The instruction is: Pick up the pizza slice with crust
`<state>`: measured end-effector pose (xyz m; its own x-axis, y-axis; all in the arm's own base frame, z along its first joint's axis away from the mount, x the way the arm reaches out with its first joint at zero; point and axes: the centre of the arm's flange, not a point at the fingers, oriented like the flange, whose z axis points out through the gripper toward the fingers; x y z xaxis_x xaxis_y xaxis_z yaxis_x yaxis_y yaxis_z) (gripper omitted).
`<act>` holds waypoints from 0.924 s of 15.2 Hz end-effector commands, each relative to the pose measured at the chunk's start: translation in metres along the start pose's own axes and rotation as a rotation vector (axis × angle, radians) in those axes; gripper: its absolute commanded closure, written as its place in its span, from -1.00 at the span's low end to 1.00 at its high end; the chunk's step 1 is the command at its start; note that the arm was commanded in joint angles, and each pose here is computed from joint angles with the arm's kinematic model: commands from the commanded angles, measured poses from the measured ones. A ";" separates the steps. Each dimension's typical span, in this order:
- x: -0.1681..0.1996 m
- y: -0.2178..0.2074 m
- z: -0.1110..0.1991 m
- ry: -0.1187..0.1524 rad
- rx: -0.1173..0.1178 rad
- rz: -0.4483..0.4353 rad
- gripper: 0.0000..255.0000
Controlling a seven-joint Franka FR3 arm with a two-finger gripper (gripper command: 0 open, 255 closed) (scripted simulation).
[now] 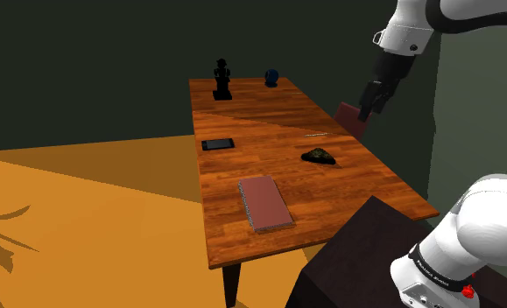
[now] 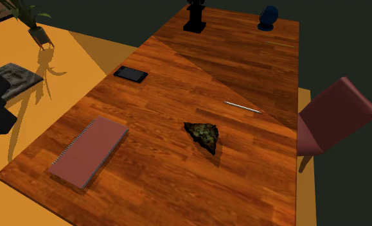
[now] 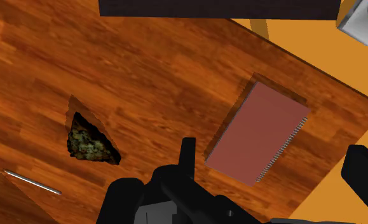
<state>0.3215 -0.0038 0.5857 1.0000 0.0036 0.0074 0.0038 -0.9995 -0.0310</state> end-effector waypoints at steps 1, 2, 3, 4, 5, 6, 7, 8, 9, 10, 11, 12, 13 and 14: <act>0.000 0.000 0.000 0.000 0.000 0.000 -1.00; 0.004 0.009 0.009 0.001 0.001 -0.003 -1.00; 0.007 0.017 0.019 0.002 0.001 -0.006 -1.00; 0.011 0.026 0.028 0.003 0.002 -0.009 -1.00; 0.015 0.034 0.037 0.004 0.003 -0.012 -1.00; 0.019 0.043 0.046 0.005 0.004 -0.015 -1.00; 0.023 0.052 0.056 0.006 0.004 -0.018 -1.00; 0.027 0.060 0.065 0.007 0.005 -0.021 -1.00; 0.031 0.069 0.074 0.008 0.006 -0.024 -1.00; 0.035 0.077 0.084 0.009 0.006 -0.027 -1.00; 0.039 0.086 0.093 0.010 0.007 -0.030 -1.00; 0.043 0.094 0.102 0.011 0.008 -0.033 -1.00; 0.047 0.103 0.112 0.012 0.008 -0.037 -1.00; 0.051 0.111 0.121 0.013 0.009 -0.040 -1.00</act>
<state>0.3683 -0.1008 0.4735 0.9991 0.0387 0.0196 0.0395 -0.9984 -0.0400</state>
